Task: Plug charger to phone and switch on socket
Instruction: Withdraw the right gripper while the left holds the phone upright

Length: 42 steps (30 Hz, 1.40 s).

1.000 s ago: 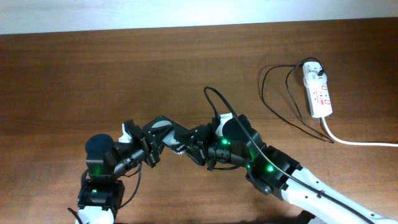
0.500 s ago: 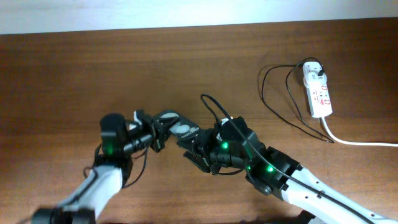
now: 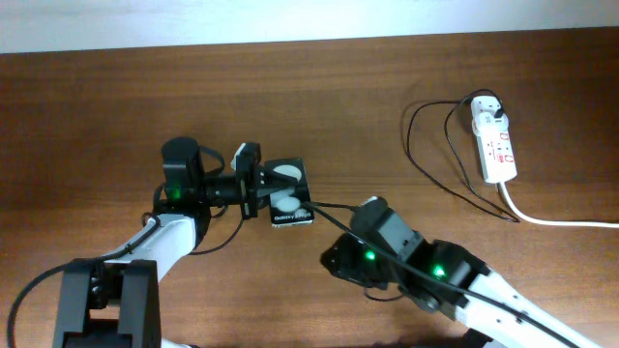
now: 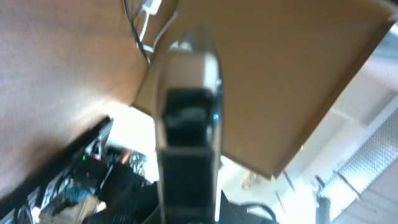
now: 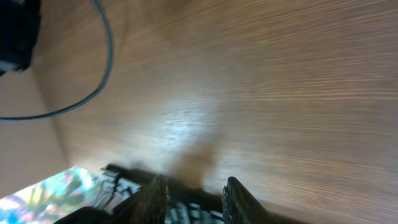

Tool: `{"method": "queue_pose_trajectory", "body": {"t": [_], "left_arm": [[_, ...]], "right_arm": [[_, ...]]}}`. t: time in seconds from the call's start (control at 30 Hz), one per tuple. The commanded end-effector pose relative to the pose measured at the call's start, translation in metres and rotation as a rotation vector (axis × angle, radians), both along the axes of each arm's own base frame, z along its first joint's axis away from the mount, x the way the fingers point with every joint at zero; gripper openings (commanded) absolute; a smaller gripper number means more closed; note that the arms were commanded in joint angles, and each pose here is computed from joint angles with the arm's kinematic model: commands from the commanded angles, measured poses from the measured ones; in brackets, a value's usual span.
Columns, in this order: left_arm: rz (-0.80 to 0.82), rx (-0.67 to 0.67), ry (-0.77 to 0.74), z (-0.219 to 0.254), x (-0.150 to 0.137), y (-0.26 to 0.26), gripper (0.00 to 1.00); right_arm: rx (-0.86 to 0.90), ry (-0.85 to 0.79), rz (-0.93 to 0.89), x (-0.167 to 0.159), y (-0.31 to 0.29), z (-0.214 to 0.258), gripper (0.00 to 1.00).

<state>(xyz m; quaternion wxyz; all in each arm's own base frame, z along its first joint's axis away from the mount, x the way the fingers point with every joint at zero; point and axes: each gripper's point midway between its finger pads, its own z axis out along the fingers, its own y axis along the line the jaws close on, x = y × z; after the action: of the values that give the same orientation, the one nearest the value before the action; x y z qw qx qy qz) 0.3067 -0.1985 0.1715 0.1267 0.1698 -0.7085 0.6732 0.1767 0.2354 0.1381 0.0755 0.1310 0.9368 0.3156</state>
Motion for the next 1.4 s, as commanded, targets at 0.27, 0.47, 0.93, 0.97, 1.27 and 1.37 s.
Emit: {"method": "queue_pose_trajectory", "body": {"t": [0.27, 0.47, 0.93, 0.97, 1.27, 1.37], "left_arm": [[-0.111, -0.05, -0.044, 0.013, -0.014, 0.0, 0.0], [-0.141, -0.063, -0.042, 0.015, -0.02, 0.0, 0.0], [-0.122, -0.055, 0.18, 0.014, -0.018, 0.0, 0.0], [-0.122, -0.055, 0.179, 0.014, -0.018, 0.0, 0.0], [-0.131, -0.057, 0.18, 0.015, -0.019, 0.0, 0.0], [-0.133, -0.058, 0.18, 0.015, -0.019, 0.0, 0.0]], "right_arm": [[-0.298, -0.248, -0.202, -0.009, -0.114, 0.024, 0.28], [-0.364, -0.238, -0.167, -0.016, -0.124, 0.018, 0.59], [-0.364, -0.236, -0.167, -0.016, -0.124, 0.018, 0.99], [-0.364, -0.236, -0.167, -0.016, -0.124, 0.018, 0.99], [-0.401, -0.201, -0.154, -0.024, -0.131, 0.011, 0.99], [-0.402, -0.2, -0.153, -0.024, -0.131, 0.011, 0.99]]}}
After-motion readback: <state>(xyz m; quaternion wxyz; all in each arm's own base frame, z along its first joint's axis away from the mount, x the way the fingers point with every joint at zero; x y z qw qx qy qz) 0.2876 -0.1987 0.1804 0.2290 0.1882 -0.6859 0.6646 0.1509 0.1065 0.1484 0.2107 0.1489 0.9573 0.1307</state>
